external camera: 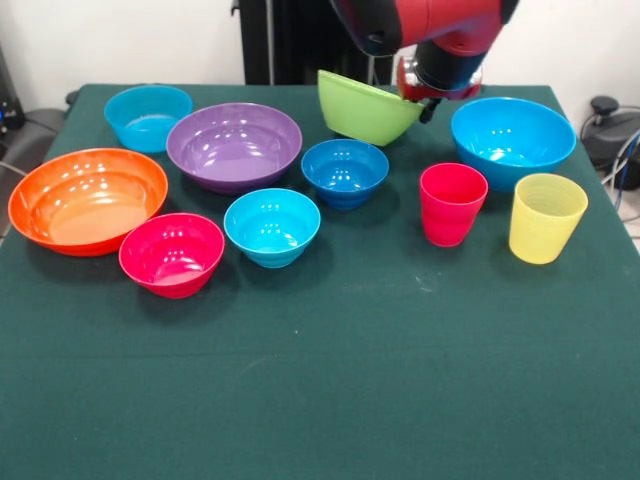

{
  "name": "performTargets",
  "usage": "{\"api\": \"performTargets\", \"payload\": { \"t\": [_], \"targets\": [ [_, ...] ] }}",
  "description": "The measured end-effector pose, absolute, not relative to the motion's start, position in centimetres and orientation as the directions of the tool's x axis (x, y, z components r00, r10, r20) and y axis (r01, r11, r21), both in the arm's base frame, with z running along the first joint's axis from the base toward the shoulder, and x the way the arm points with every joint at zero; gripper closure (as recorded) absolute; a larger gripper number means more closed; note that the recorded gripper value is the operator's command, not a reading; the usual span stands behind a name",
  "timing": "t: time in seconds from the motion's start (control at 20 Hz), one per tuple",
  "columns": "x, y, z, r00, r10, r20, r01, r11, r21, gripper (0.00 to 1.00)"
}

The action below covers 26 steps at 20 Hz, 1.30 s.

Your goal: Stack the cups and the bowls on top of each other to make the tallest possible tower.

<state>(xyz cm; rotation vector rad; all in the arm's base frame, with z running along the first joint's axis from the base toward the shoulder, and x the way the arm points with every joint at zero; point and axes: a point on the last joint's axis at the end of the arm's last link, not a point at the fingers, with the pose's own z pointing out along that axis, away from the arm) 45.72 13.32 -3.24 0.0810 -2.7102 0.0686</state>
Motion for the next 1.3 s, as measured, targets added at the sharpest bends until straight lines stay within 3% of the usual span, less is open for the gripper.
{"api": "performTargets", "payload": {
  "t": [1.3],
  "targets": [
    [46.0,12.0,-2.7,-0.907,-0.097,0.409,-0.084,0.995,0.049,1.00]
  ]
}}
